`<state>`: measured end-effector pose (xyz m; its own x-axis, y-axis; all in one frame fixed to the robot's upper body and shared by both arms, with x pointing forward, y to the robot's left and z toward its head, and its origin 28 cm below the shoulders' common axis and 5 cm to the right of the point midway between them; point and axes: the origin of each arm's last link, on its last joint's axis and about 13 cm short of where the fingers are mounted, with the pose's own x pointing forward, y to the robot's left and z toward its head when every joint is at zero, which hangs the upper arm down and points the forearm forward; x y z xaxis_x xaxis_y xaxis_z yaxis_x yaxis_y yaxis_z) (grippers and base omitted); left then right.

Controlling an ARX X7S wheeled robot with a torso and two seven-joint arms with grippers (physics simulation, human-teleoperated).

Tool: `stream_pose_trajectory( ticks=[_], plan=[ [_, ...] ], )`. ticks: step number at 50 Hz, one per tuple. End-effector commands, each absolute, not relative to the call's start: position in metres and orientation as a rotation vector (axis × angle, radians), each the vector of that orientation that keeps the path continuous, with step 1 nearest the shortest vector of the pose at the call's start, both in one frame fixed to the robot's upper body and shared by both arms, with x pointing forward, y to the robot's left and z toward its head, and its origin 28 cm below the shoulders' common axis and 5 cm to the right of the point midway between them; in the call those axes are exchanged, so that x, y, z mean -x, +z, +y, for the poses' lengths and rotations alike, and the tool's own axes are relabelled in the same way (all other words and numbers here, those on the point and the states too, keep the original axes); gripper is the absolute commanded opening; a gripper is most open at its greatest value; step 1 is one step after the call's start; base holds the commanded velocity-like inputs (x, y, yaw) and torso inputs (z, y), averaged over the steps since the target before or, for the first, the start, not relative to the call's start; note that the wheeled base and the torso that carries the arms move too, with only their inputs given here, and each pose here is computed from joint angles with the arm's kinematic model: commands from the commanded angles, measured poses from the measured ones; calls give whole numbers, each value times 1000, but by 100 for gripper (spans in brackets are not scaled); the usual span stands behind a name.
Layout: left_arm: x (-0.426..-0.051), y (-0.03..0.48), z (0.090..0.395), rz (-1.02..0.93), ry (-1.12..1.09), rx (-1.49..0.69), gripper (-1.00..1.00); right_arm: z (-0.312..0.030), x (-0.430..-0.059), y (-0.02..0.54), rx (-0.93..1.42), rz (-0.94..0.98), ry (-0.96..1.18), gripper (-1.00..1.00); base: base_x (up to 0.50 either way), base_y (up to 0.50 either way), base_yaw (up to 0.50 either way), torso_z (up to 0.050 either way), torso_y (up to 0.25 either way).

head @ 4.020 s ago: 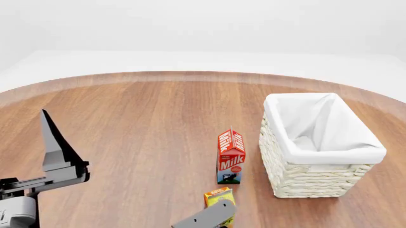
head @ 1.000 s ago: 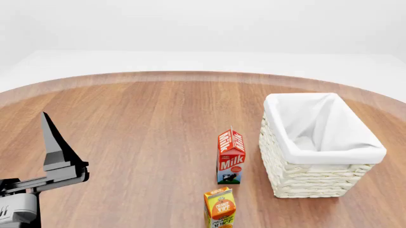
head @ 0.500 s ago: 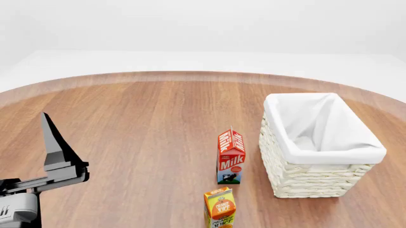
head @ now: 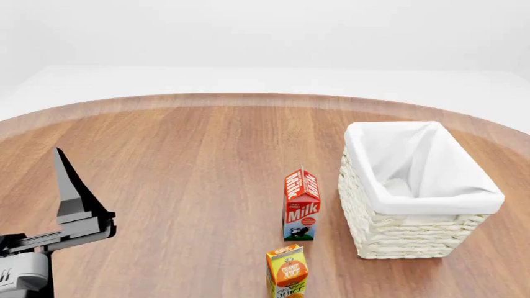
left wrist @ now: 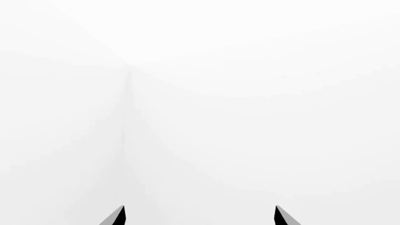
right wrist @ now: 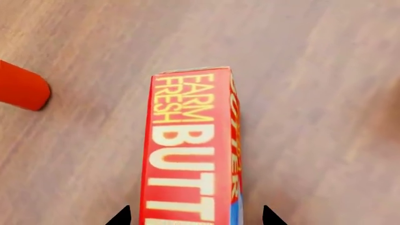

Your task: Pick up the cream cheese box and the butter, and put them in the basket.

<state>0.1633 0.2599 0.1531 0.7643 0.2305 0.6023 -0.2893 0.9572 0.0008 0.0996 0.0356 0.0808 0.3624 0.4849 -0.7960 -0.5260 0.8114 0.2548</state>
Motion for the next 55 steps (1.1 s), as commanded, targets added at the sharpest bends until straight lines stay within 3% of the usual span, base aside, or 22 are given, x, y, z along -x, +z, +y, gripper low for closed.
stream_pose_trajectory(
  ticks=[1, 38, 39, 55],
  plan=[
    [-163, 152, 260, -640, 284, -94, 100, 37, -98, 76, 68, 1025, 673, 100, 0, 0, 0, 0, 0],
    [-165, 150, 261, -636, 287, -90, 100, 38, -101, 58, 110, 1048, 687, 100, 0, 0, 0, 0, 0],
    [-165, 150, 261, -636, 287, -90, 100, 38, -101, 58, 116, 1042, 695, -100, 0, 0, 0, 0, 0],
    [-165, 150, 261, -636, 286, -90, 100, 39, -100, 59, 154, 980, 719, -100, 1, 1, 1, 0, 0]
  ],
)
